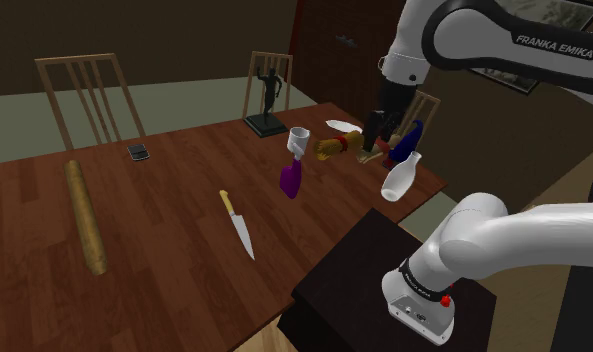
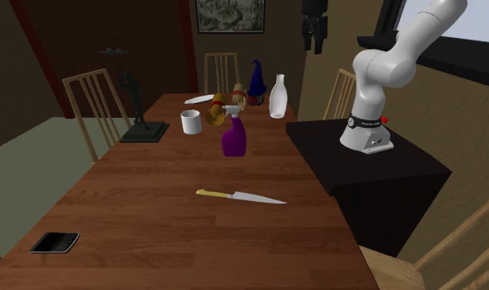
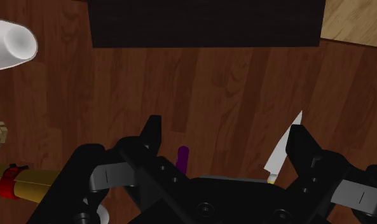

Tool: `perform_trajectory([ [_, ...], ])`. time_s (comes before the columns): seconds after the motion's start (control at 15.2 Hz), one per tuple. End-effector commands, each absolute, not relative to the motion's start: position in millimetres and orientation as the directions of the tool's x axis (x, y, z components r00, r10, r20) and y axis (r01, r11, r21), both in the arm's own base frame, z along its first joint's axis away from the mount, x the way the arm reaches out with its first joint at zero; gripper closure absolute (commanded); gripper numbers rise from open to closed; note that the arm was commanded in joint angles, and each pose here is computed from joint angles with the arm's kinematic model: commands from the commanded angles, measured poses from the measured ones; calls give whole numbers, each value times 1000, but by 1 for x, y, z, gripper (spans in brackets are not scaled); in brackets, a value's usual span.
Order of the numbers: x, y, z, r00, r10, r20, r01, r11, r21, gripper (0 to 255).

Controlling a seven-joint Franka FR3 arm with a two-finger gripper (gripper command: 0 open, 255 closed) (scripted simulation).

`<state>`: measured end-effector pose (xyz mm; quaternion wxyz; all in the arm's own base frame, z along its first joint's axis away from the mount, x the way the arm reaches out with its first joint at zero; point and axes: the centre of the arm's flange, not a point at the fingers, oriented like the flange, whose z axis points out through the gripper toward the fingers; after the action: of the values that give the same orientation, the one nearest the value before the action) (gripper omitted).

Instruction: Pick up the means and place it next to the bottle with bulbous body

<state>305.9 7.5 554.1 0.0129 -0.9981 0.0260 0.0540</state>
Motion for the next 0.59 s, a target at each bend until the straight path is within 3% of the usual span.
perform_trajectory([
  [0.0,306,7,554,993,-51,-108,-53,-998,-23,0],
  [0.53,343,45,467,992,-99,-75,-103,-994,-44,0],
])
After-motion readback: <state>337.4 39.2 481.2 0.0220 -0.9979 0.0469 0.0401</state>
